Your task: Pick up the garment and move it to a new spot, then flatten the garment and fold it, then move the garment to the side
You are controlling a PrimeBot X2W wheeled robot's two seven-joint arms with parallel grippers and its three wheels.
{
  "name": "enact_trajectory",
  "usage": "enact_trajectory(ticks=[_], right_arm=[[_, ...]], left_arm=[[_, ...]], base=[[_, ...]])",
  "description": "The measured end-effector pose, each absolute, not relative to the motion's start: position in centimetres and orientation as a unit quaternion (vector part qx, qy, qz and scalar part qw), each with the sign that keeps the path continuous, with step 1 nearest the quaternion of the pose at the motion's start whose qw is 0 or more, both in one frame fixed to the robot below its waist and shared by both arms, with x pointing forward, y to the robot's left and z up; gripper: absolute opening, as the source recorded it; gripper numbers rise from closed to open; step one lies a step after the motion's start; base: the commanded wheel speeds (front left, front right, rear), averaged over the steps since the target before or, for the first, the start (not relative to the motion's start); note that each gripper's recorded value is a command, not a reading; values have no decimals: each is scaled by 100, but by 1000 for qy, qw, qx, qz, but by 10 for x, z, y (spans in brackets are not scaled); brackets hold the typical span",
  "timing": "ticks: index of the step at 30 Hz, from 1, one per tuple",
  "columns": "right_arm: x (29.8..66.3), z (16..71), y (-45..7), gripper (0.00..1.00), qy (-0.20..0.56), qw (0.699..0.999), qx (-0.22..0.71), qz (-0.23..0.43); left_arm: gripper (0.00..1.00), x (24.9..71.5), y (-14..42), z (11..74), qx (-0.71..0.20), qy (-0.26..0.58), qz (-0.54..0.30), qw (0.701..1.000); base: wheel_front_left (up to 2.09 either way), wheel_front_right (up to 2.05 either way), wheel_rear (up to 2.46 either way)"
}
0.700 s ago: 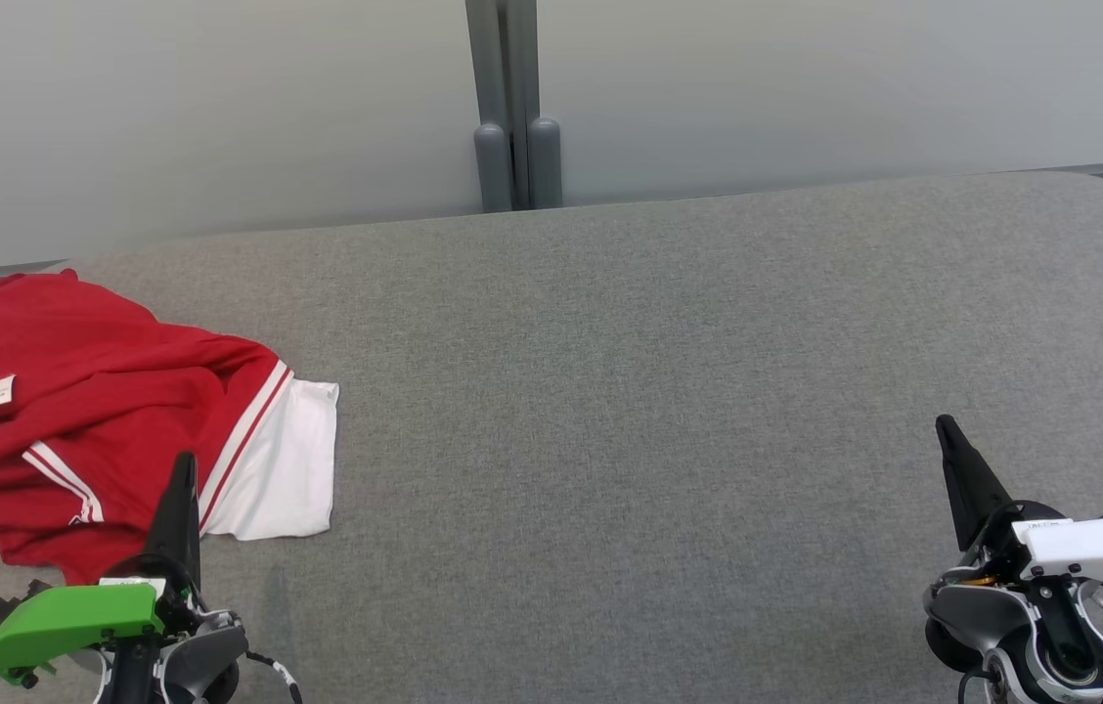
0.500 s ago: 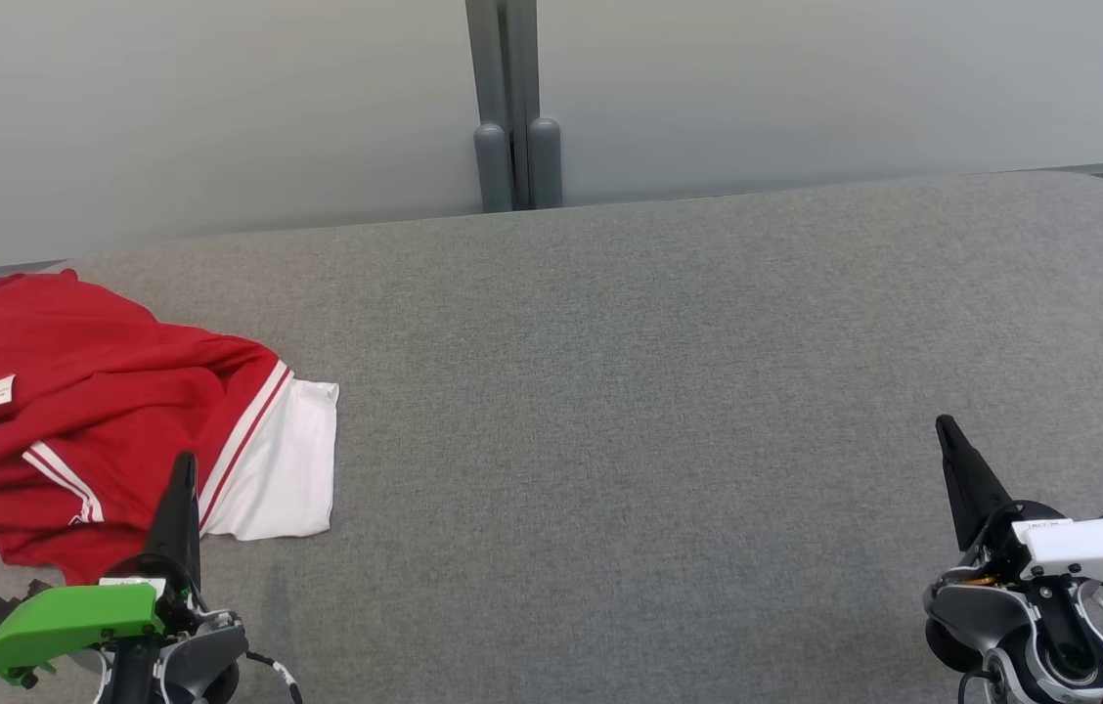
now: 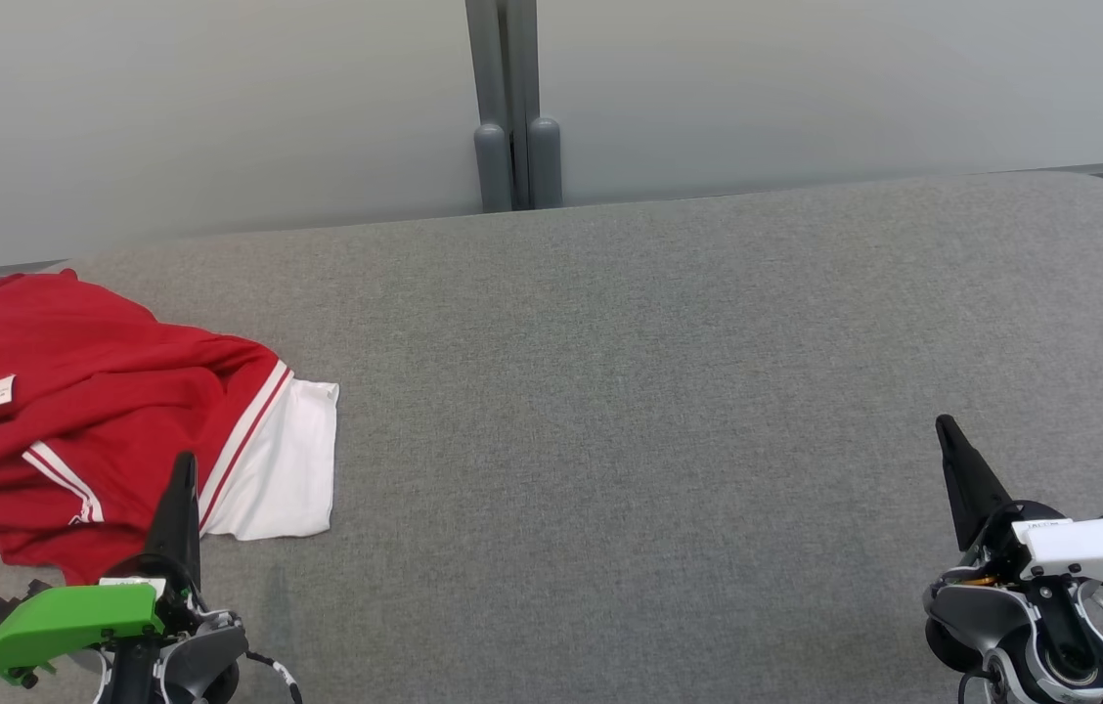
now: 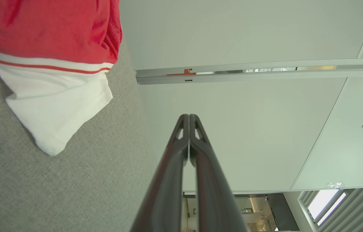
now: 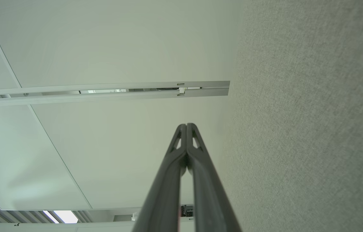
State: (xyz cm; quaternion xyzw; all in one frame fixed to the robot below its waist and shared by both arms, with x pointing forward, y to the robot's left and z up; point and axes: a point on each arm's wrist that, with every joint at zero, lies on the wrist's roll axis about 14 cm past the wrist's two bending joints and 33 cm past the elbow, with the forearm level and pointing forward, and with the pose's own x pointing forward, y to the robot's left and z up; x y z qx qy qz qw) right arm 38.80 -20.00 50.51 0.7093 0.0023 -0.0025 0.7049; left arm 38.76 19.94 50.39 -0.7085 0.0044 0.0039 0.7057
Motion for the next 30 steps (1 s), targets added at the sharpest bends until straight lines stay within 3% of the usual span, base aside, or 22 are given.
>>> enact_trajectory(ticks=[7,8,19,30], right_arm=[[388,505,-200,0,2,705,709,-2],[388,505,-200,100,2,705,709,-2],[376,479,-195,100,27,706,706,-34],[378,490,-195,100,9,747,664,-30]], left_arm=[[0,388,199,504,-709,4,4,706],[100,388,199,504,-709,4,4,706],[100,376,197,480,-708,23,35,705],[100,379,196,492,-658,7,29,753]], base=[[0,0,0],[0,0,0],[0,0,0],[0,0,0]])
